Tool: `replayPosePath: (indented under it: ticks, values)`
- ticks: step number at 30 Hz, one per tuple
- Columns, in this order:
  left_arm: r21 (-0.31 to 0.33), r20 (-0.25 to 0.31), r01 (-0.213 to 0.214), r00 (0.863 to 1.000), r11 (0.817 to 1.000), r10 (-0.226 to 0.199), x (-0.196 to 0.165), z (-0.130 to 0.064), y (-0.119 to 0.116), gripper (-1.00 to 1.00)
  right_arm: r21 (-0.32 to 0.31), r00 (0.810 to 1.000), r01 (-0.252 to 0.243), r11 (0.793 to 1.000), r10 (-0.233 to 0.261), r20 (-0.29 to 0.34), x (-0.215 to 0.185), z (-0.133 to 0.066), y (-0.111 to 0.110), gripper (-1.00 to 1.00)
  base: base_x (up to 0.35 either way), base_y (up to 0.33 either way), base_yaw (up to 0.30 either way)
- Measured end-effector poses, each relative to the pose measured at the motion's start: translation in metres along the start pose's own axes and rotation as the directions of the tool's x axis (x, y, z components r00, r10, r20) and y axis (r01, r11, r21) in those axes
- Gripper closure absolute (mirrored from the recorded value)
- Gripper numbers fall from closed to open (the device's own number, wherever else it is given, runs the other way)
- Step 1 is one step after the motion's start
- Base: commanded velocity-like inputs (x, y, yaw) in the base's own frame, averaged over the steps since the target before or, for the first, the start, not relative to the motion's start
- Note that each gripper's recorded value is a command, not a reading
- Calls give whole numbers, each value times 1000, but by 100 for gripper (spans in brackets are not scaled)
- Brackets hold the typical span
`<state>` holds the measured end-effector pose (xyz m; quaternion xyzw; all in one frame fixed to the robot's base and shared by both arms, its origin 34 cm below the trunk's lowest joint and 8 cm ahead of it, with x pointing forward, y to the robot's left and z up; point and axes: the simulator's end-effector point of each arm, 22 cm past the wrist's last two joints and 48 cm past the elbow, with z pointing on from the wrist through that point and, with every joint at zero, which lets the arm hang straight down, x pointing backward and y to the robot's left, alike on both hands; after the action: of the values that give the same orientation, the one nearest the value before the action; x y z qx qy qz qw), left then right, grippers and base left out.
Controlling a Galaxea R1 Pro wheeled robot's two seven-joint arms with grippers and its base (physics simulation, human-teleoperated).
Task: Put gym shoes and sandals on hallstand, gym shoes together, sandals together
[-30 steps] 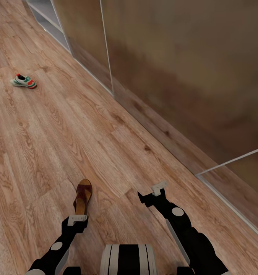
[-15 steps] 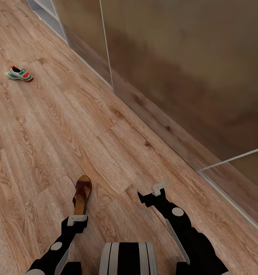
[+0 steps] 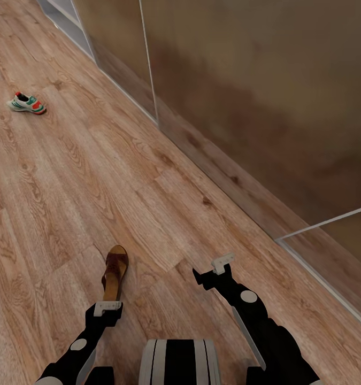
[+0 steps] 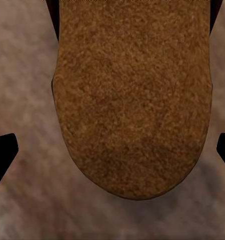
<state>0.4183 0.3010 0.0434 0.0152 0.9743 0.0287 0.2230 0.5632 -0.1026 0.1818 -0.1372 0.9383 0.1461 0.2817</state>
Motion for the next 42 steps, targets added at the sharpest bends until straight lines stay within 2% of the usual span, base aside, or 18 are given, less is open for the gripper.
replayPosePath:
  ticks: [42]
  values:
    - [4,6,6,1000,1000,-6,-3,0,-4,-100,0,1000,0,1000,0,3,-1,0,0,-100,21,0,0]
